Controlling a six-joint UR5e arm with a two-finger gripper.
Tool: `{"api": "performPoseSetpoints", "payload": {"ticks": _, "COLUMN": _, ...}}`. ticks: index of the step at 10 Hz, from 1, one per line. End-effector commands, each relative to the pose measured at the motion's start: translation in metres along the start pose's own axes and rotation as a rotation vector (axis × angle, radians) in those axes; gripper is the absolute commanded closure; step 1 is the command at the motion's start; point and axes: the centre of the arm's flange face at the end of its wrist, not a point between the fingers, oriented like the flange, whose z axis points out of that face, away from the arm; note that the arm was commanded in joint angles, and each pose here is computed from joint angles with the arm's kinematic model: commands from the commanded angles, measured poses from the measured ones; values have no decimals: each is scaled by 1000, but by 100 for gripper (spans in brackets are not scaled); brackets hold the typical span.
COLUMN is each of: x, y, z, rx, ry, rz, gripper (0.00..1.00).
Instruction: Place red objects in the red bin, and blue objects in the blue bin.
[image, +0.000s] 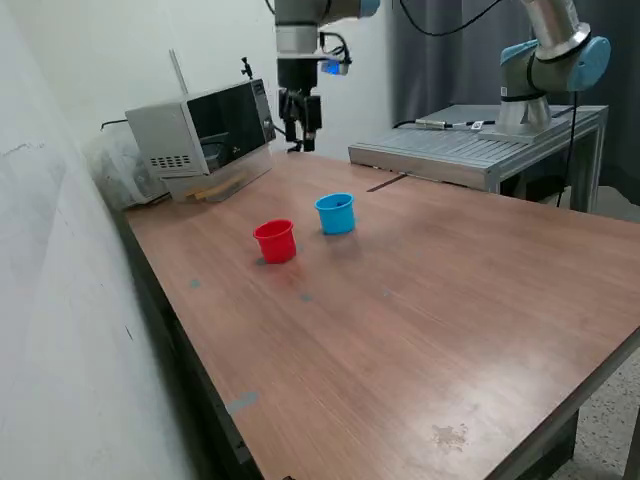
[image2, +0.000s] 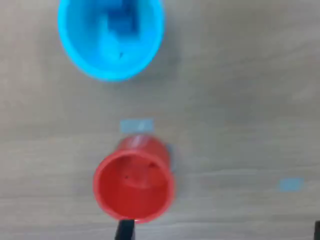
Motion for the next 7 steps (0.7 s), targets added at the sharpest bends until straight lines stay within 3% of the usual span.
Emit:
{"api": "performPoseSetpoints", "payload": {"ticks": 1, "x": 36, "y": -61, "z": -101, "rx": 27, "ry": 10, "rz": -9, "gripper": 0}}
{"api": "performPoseSetpoints", "payload": {"ticks": 4, "x": 59, "y": -139, "z": -174, "rx": 111, "ry": -41, "rz": 20, "gripper": 0}}
{"api": "performPoseSetpoints", "payload": {"ticks": 7, "x": 76, "y": -222, "z": -225, "rx": 154, "ry": -18, "rz": 4, "gripper": 0}}
